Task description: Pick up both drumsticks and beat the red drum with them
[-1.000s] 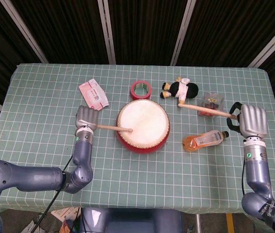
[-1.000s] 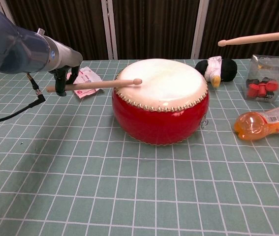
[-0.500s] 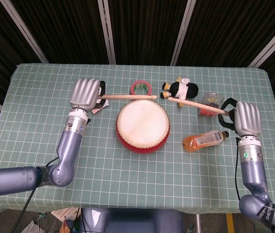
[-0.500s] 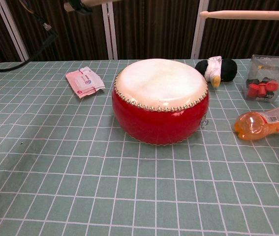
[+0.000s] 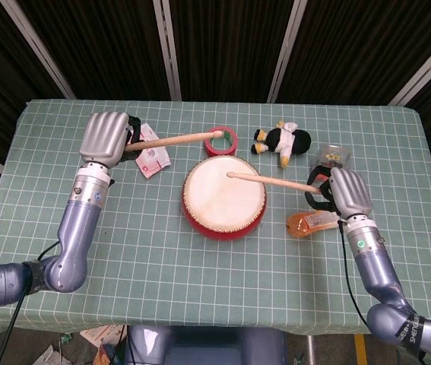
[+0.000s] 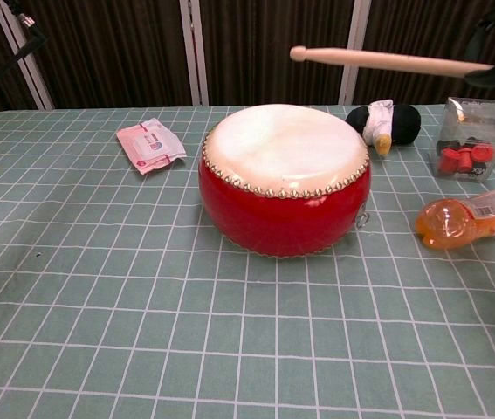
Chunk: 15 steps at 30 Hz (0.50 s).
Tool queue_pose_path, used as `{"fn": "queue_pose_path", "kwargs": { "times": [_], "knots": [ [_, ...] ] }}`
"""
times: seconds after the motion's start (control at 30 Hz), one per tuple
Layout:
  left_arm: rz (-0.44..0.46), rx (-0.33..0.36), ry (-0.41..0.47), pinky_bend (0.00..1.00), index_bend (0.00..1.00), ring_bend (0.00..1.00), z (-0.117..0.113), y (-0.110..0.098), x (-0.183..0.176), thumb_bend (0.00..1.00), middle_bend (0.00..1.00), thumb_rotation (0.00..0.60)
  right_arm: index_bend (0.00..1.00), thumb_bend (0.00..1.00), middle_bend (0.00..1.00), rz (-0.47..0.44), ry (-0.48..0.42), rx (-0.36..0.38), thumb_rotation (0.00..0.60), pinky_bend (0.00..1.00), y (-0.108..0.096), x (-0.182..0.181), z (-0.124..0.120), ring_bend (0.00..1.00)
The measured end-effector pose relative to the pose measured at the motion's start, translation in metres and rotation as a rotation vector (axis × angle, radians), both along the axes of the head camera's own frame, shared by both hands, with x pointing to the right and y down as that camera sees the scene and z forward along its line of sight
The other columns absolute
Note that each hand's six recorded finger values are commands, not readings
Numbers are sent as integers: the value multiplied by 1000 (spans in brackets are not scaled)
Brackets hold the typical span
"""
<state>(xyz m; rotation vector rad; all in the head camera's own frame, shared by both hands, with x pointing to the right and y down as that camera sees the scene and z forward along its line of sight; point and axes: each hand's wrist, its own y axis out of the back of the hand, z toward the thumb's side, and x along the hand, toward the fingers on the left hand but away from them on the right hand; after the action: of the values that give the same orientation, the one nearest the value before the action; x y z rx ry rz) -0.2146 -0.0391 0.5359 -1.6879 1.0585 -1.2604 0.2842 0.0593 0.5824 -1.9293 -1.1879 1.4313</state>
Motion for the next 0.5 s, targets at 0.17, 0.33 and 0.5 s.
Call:
{"fn": "queue_pose_path", "kwargs": {
  "times": [0.17, 0.33, 0.5],
  "knots": [
    [9, -21, -15, 1000, 795, 1000, 6, 4, -10, 584, 1000, 600, 1000, 661, 1000, -130, 184, -42, 600, 954, 9, -5, 29, 1000],
    [9, -36, -25, 1000, 795, 1000, 10, 4, -22, 584, 1000, 600, 1000, 661, 1000, -289, 481, -33, 600, 953, 16, -2, 51, 1000],
    [9, -38, -13, 1000, 795, 1000, 8, 5, -26, 584, 1000, 600, 1000, 661, 1000, -330, 661, -11, 600, 954, 14, 3, 53, 1000]
  ]
}}
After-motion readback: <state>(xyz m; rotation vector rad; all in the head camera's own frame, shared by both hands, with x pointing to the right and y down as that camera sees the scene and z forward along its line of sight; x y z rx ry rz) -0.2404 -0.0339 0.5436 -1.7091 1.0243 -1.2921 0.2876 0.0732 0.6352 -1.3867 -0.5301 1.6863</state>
